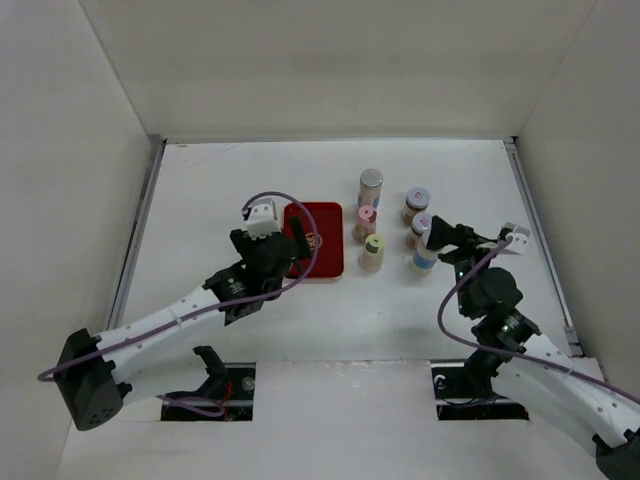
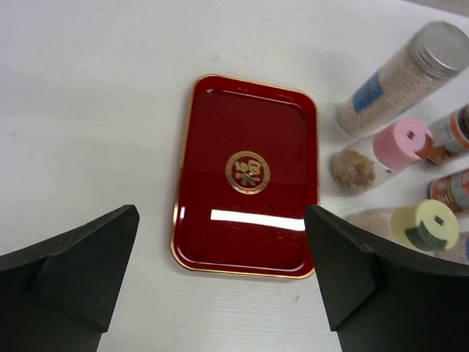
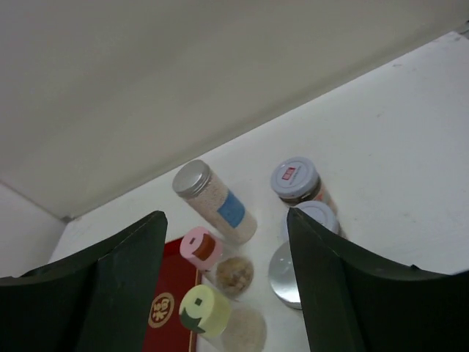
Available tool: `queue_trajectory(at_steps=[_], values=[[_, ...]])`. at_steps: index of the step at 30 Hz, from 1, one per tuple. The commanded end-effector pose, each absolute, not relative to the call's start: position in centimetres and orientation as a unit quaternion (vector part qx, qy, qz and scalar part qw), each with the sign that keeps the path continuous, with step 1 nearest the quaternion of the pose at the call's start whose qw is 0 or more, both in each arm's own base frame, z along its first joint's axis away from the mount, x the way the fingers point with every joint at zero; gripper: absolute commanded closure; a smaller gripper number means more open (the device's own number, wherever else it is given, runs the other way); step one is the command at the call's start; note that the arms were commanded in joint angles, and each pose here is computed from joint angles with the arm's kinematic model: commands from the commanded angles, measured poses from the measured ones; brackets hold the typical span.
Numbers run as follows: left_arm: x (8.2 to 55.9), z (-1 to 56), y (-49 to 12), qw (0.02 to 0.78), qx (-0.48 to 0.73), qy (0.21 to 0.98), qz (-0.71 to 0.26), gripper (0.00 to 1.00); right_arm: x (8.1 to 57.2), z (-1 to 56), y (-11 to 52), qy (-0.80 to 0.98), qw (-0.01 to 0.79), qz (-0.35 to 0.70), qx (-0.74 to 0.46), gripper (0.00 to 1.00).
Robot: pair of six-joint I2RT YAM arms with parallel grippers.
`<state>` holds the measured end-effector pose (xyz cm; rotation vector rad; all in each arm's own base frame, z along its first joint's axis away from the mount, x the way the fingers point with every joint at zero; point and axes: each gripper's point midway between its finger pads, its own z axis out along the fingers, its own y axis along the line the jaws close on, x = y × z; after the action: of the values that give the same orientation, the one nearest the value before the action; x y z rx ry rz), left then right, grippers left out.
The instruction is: Organize the condiment bottles
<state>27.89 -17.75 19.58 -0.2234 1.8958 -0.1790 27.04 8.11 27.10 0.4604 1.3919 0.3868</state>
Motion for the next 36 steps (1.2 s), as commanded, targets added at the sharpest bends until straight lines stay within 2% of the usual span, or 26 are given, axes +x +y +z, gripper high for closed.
queue_trajectory(at_steps=[1, 4, 5, 9, 12, 14, 15, 17, 18, 20, 23, 27, 36], values=[[27.9, 19.9, -15.4, 0.592, -0.129, 0.791, -0.086, 0.0, 26.9, 29.4, 11.5, 0.619, 0.735, 0.231, 0.15, 0.26], [27.7, 18.4, -13.6, 0.588, -0.15, 0.79, -0.086, 0.0, 26.8, 29.5, 13.9, 0.634, 0.727, 0.244, 0.103, 0.31], [27.7, 18.0, -12.7, 0.587, -0.162, 0.789, -0.082, 0.0, 26.8, 29.5, 14.8, 0.639, 0.723, 0.248, 0.086, 0.37], [27.4, 16.3, -9.9, 0.581, -0.208, 0.783, -0.075, 0.0, 26.7, 28.6, 18.7, 0.677, 0.689, 0.257, 0.013, 0.71], [27.5, 14.7, -8.4, 0.569, -0.247, 0.78, -0.083, 0.0, 27.3, 27.8, 20.4, 0.71, 0.663, 0.237, -0.012, 0.78], [27.9, 13.7, -7.5, 0.557, -0.268, 0.781, -0.087, 0.0, 27.9, 26.8, 21.2, 0.734, 0.642, 0.219, -0.029, 0.7], [28.1, 13.0, -7.3, 0.549, -0.277, 0.783, -0.09, 0.0, 28.2, 26.4, 21.5, 0.743, 0.635, 0.209, -0.033, 0.61], [28.4, 11.8, -6.5, 0.539, -0.295, 0.783, -0.094, 0.0, 28.6, 25.6, 21.8, 0.753, 0.626, 0.198, -0.035, 0.32], [28.6, 11.2, -6.2, 0.536, -0.303, 0.782, -0.097, 0.0, 28.9, 25.3, 22.1, 0.757, 0.623, 0.196, -0.036, 0.21], [29.0, 10.6, -5.9, 0.532, -0.313, 0.779, -0.109, 0.0, 29.3, 24.5, 22.2, 0.768, 0.613, 0.18, -0.042, 0.11], [29.7, 10.0, -6.2, 0.529, -0.316, 0.777, -0.128, 0.0, 30.1, 22.8, 22.4, 0.789, 0.591, 0.158, -0.048, 0.05], [30.0, 9.0, -7.5, 0.525, -0.313, 0.776, -0.155, 0.0, 30.7, 19.5, 22.9, 0.821, 0.554, 0.126, -0.06, 0.05], [29.5, 8.4, -8.6, 0.527, -0.303, 0.774, -0.179, 0.0, 33.7, 15.3, 22.6, 0.85, 0.519, 0.087, -0.029, 0.19]])
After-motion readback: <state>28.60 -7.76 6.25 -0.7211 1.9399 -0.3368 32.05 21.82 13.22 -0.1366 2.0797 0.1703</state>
